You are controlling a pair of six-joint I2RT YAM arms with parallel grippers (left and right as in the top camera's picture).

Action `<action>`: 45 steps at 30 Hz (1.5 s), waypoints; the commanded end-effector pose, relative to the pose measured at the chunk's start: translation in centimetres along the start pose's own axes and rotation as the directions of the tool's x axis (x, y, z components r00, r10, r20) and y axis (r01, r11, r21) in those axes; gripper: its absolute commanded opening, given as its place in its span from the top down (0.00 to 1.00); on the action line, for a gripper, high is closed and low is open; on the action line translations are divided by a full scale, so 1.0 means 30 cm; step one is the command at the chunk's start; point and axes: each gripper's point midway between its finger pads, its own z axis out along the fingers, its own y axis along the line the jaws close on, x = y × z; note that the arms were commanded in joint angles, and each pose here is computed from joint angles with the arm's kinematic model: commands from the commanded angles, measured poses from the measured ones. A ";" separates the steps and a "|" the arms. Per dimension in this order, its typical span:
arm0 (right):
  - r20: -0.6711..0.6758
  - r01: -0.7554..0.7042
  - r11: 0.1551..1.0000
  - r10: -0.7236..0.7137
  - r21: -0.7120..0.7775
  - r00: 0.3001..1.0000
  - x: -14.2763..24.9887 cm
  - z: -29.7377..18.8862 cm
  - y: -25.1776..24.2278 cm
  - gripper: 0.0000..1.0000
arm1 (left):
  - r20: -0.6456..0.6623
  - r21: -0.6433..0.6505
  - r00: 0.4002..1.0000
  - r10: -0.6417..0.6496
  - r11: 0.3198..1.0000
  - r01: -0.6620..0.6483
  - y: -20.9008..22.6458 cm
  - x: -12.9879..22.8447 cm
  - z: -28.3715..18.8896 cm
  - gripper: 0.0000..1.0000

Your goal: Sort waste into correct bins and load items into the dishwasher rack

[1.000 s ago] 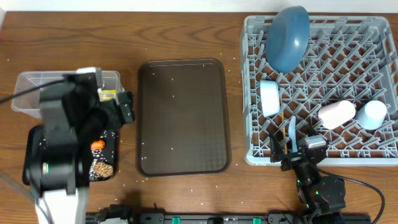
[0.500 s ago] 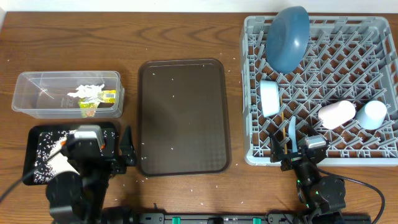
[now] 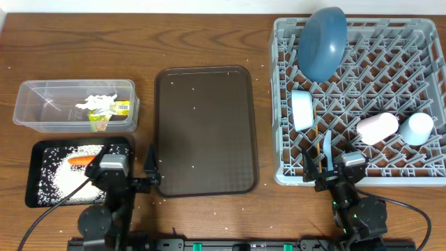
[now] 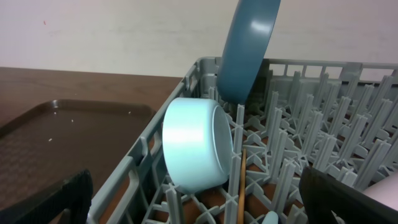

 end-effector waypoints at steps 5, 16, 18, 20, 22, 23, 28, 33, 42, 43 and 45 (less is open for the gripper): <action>-0.004 -0.010 1.000 0.010 0.013 1.000 0.004 0.000 -0.011 0.01 | -0.032 0.049 0.999 0.005 0.999 -0.003 -0.018 0.148 0.064 0.02; -0.004 -0.010 1.000 0.010 0.013 1.000 0.004 0.000 -0.011 0.01 | -0.038 0.043 0.999 0.005 0.999 -0.004 -0.009 0.233 0.096 0.02; -0.004 -0.010 1.000 0.010 0.013 1.000 0.004 0.000 -0.011 0.01 | -0.040 0.043 0.999 0.005 0.999 -0.003 -0.009 0.234 0.096 0.02; -0.004 -0.010 1.000 0.010 0.013 1.000 0.004 0.000 -0.011 0.01 | -0.040 0.043 0.999 0.005 0.999 -0.003 -0.009 0.234 0.096 0.02; -0.004 -0.010 1.000 0.010 0.012 1.000 0.004 0.000 -0.010 0.01 | -0.040 0.043 0.999 0.005 0.999 -0.003 -0.009 0.234 0.096 0.02; -0.004 -0.010 1.000 0.010 0.013 1.000 0.004 0.000 -0.011 0.01 | -0.040 0.043 0.999 0.005 0.999 -0.003 -0.009 0.234 0.096 0.02; -0.004 -0.010 1.000 0.010 0.013 1.000 0.004 0.000 -0.011 0.01 | -0.040 0.043 0.999 0.005 0.999 -0.003 -0.009 0.235 0.096 0.02; -0.004 -0.010 1.000 0.010 0.012 1.000 0.004 0.000 -0.010 0.01 | -0.040 0.043 0.999 0.005 0.999 -0.003 -0.009 0.234 0.096 0.02; -0.004 -0.010 1.000 0.010 0.012 1.000 0.004 0.000 -0.010 0.01 | -0.040 0.043 0.999 0.005 0.999 -0.003 -0.009 0.235 0.096 0.02; -0.004 -0.010 1.000 0.010 0.013 1.000 0.004 0.000 -0.011 0.01 | -0.040 0.043 0.999 0.005 0.999 -0.003 -0.009 0.234 0.096 0.02; -0.004 -0.010 1.000 0.010 0.013 1.000 0.004 0.000 -0.011 0.01 | -0.040 0.043 0.999 0.005 0.999 -0.003 -0.009 0.234 0.096 0.02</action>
